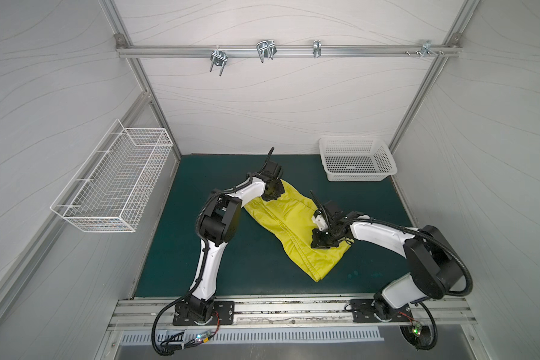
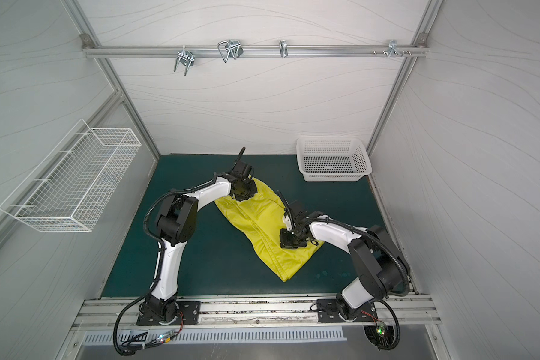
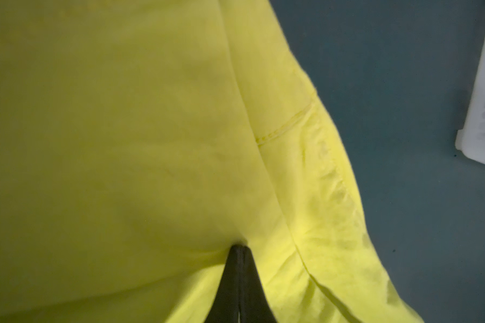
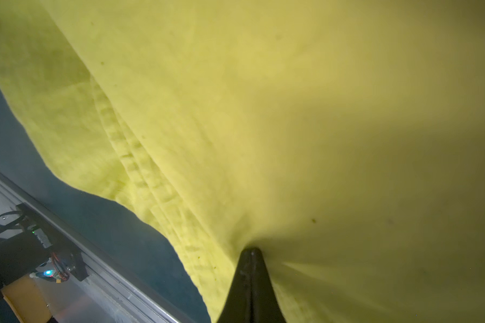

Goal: Roll up the long pants
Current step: Adjust the long pant at the center of the board.

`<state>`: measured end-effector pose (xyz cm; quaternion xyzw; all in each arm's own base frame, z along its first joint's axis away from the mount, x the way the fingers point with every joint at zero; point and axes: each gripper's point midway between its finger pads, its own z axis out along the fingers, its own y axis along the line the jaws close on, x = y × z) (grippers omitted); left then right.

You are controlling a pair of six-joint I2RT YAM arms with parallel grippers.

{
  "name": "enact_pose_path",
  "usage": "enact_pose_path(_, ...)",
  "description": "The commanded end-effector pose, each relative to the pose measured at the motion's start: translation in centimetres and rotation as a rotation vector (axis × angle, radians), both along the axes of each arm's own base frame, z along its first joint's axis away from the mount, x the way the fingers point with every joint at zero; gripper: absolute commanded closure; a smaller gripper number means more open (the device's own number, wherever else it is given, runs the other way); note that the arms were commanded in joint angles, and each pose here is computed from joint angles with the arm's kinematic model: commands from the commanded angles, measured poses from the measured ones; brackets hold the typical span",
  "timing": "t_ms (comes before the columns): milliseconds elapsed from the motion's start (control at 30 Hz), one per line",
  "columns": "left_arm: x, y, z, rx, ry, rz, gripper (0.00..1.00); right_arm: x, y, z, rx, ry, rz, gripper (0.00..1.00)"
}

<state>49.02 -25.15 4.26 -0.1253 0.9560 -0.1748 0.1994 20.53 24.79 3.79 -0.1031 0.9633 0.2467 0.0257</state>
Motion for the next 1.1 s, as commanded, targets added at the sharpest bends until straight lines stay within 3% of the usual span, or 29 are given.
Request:
enact_pose_path(0, 2.0, -1.2, 0.9, -0.024, -0.061, -0.060, 1.00, -0.1, 4.0, 0.5, 0.086, 0.032, 0.025, 1.00)
enact_pose_path(233, 0.4, 1.2, 6.7, -0.031, -0.146, -0.030, 1.00, 3.2, 3.7, 7.4, 0.067, -0.174, 0.071, 1.00)
enact_pose_path(367, -1.6, 3.9, 5.9, -0.055, -0.079, 0.048, 1.00, 3.6, 1.5, 8.9, 0.061, -0.196, 0.049, 1.00)
enact_pose_path(533, -2.7, 5.2, 2.6, -0.036, 0.000, 0.086, 1.00, 2.8, -1.7, 6.7, 0.001, -0.179, -0.012, 1.00)
enact_pose_path(667, -1.9, 4.6, 0.2, -0.034, 0.038, 0.088, 1.00, 1.8, -2.8, 3.9, -0.018, -0.144, -0.059, 1.00)
enact_pose_path(1067, 4.5, 1.0, -2.4, -0.073, 0.046, 0.029, 1.00, 1.2, -2.2, -0.7, -0.051, -0.038, -0.076, 1.00)
